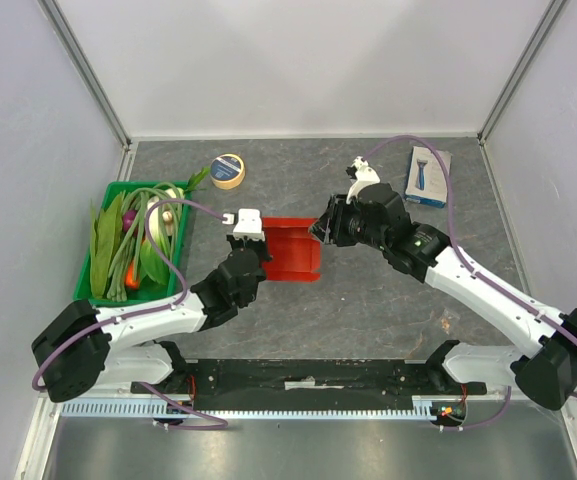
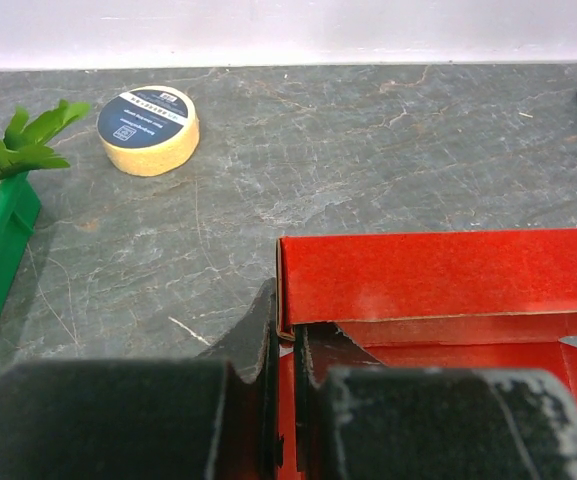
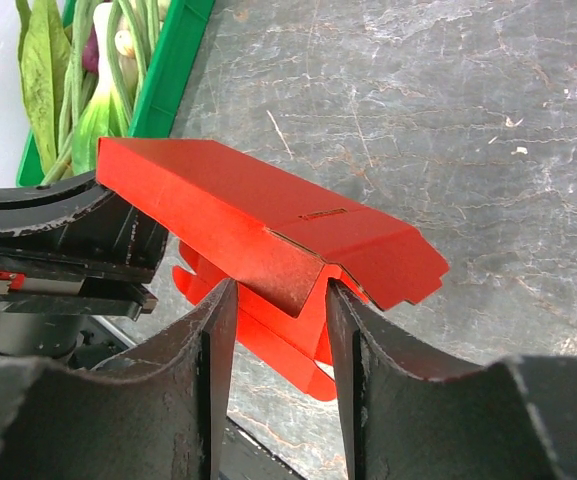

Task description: Fold the paper box

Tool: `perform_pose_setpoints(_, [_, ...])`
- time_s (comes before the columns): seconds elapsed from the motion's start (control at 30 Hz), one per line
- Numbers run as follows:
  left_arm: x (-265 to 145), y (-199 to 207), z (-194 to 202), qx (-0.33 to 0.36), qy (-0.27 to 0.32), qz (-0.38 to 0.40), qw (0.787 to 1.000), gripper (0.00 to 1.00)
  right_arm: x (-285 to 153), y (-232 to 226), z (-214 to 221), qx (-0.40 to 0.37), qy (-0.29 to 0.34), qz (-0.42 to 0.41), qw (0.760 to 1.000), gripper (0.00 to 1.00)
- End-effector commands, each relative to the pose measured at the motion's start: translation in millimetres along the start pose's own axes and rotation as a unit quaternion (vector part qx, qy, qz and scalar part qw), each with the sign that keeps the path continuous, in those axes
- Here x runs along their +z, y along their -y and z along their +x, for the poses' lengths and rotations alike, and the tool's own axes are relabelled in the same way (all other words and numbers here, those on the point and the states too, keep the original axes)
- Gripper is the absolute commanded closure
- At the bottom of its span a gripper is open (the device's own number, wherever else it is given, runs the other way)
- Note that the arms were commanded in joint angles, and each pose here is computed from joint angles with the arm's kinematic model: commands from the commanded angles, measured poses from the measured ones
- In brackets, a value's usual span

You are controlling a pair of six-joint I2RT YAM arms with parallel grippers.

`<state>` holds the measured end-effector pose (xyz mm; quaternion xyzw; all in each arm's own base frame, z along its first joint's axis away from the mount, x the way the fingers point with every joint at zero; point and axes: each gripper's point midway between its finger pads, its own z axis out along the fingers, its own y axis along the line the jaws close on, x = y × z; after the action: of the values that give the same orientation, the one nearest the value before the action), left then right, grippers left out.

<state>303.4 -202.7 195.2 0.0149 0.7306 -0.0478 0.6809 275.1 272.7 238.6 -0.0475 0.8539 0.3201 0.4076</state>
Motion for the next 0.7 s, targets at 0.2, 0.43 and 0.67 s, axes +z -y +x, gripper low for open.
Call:
perform_pose_setpoints(0.2, [2.7, 4.9, -25.5, -0.037, 0.018, -0.013, 0.999, 0.98, -41.0, -14.6, -33.5, -0.02, 0.038, 0.0, 0.999, 0.4])
perform_pose_setpoints(0.43, [3.5, 5.7, -25.8, -0.035, 0.011, -0.017, 0.999, 0.98, -22.3, -36.6, -43.0, -0.013, 0.04, -0.034, 0.999, 0.46])
perform_pose_setpoints(0.67, [1.6, 4.7, -25.8, -0.037, 0.008, -0.016, 0.999, 0.98, -11.0, -33.7, -28.1, -0.003, 0.023, -0.041, 0.999, 0.53])
